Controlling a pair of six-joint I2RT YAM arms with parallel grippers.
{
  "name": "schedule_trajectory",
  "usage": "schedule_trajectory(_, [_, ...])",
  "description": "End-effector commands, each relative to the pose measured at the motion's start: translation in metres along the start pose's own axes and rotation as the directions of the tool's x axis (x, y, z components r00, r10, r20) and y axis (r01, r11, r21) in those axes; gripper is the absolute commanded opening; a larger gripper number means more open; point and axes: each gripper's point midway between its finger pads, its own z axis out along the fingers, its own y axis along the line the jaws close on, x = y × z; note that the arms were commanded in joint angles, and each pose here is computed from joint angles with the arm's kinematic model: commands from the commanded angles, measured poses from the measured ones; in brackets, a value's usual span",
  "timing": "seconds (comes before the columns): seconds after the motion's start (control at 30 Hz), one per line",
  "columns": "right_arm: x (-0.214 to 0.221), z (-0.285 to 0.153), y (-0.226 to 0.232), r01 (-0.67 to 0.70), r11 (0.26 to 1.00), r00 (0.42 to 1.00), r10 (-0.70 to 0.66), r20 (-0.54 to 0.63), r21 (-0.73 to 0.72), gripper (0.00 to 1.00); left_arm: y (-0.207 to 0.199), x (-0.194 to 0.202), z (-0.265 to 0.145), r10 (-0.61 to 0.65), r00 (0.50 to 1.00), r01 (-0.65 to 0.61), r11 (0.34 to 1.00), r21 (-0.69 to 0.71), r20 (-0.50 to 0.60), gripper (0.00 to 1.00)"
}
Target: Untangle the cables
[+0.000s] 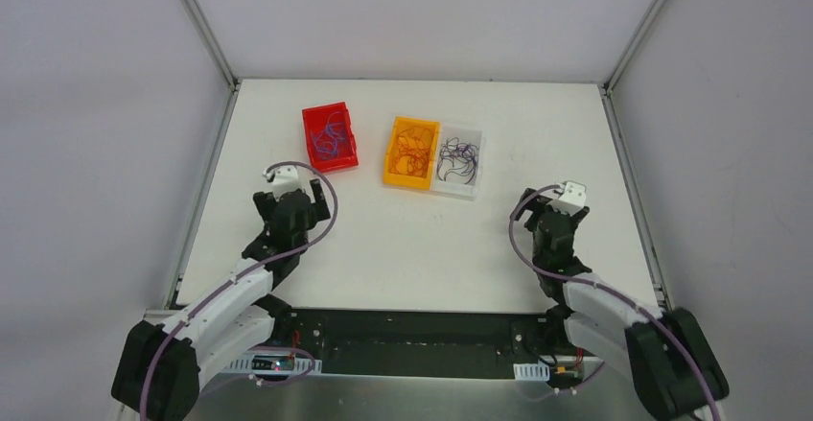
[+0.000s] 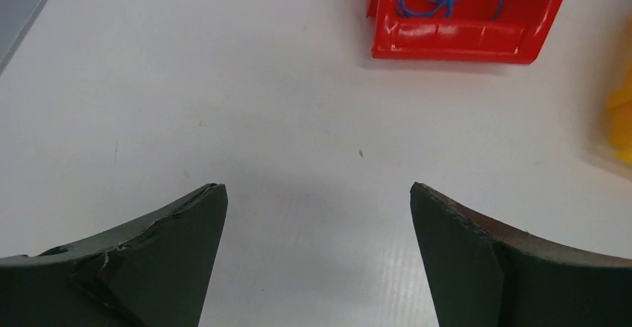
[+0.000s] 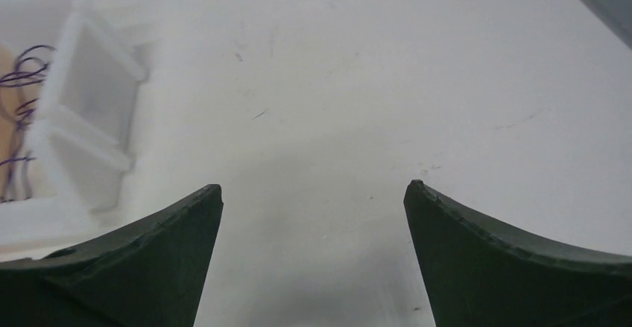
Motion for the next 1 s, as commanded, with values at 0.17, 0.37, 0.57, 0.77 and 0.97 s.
schedule_trajectory(0.17, [-0.021, 0.042, -0.030, -0.047, 0.996, 0.980, 0.031, 0.197, 0.078, 0.92, 0.012, 0.003, 0.040, 0.074, 0.975, -0.087, 0.995, 0.052, 0.209, 0.95])
schedule_trajectory(0.37, [-0.005, 0.069, -0.036, -0.072, 0.993, 0.995, 0.065, 0.076, 0.097, 0.96, 0.000, 0.007, 0.076, 0.069, 0.997, -0.072, 0.986, 0.149, 0.028, 0.77])
schedule_trajectory(0.57, [-0.005, 0.078, -0.035, -0.061, 0.993, 0.997, 0.056, 0.046, 0.100, 0.99, -0.020, 0.013, 0.079, 0.107, 0.994, -0.096, 0.944, 0.316, -0.018, 0.46])
schedule_trajectory(0.77, [-0.005, 0.079, -0.041, -0.079, 0.987, 0.996, 0.073, 0.048, 0.143, 0.99, 0.035, 0.007, 0.053, -0.019, 0.995, 0.012, 0.998, 0.069, 0.100, 0.58])
schedule_trajectory(0.97, [-0.005, 0.079, -0.042, -0.080, 0.987, 0.996, 0.073, 0.049, 0.142, 0.99, 0.029, -0.002, 0.054, 0.061, 0.959, -0.100, 0.987, 0.127, 0.276, 0.58])
